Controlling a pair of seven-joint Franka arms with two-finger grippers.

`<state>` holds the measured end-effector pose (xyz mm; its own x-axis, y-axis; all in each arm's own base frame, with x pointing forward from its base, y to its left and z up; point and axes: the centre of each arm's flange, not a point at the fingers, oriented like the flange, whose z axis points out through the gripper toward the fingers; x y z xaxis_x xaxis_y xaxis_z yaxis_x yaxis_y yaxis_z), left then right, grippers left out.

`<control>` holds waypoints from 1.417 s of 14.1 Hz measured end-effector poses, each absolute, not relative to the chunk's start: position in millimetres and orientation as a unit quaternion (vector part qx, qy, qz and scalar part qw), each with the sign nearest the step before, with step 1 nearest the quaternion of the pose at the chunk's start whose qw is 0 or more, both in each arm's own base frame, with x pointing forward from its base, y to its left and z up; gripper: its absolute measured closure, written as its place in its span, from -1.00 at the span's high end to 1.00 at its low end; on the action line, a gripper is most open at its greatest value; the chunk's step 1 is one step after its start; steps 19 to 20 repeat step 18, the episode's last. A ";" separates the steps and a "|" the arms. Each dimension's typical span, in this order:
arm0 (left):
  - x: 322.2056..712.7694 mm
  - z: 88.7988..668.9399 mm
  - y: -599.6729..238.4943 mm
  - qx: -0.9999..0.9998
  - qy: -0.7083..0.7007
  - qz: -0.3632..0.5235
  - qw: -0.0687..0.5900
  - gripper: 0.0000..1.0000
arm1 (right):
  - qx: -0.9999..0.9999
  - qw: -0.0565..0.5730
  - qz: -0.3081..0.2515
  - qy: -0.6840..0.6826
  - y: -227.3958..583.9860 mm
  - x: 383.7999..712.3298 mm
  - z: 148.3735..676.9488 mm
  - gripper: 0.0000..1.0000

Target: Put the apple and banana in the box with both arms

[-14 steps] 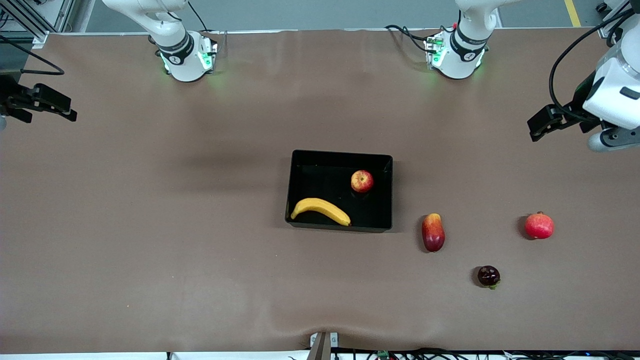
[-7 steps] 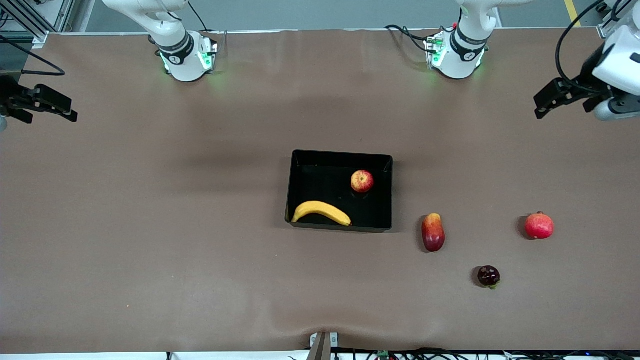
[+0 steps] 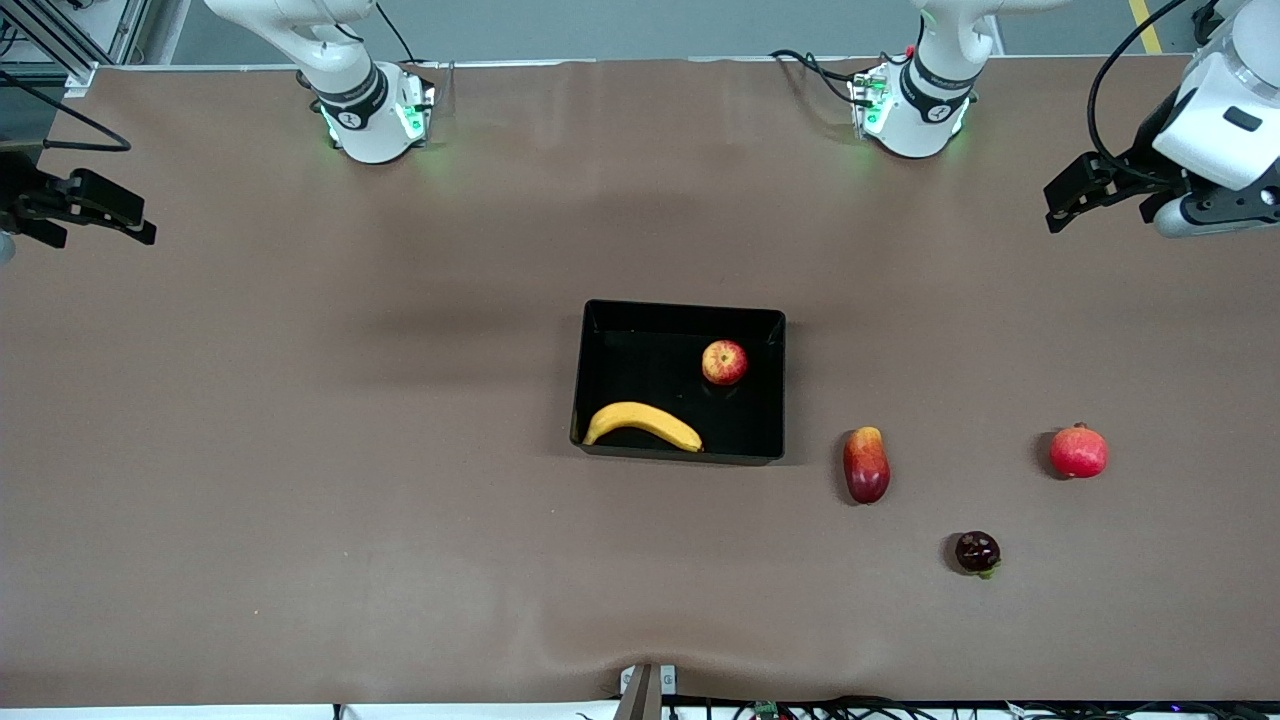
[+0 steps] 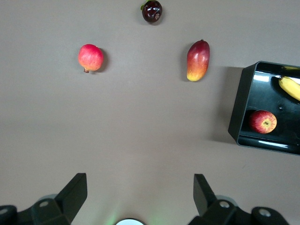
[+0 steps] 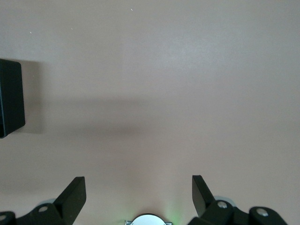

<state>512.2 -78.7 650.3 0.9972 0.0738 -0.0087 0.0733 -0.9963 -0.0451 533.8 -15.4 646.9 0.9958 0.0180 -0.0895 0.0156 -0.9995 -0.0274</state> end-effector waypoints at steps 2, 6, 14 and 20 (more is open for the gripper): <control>512.9 655.2 -74.7 -0.999 -0.041 0.000 0.021 1.00 | -0.999 0.014 0.045 -0.008 -15.4 533.9 646.9 1.00; 513.0 659.7 -73.1 -0.999 -0.042 -0.005 0.020 1.00 | -0.999 0.014 0.044 -0.009 -15.2 534.1 647.0 1.00; 511.0 658.1 -73.0 -0.999 -0.030 0.005 0.021 1.00 | -0.999 0.014 0.043 -0.009 -14.9 534.4 647.2 1.00; 510.8 657.9 -72.6 -1.000 -0.016 0.006 0.022 1.00 | -0.999 0.014 0.043 -0.009 -14.7 534.6 647.0 1.00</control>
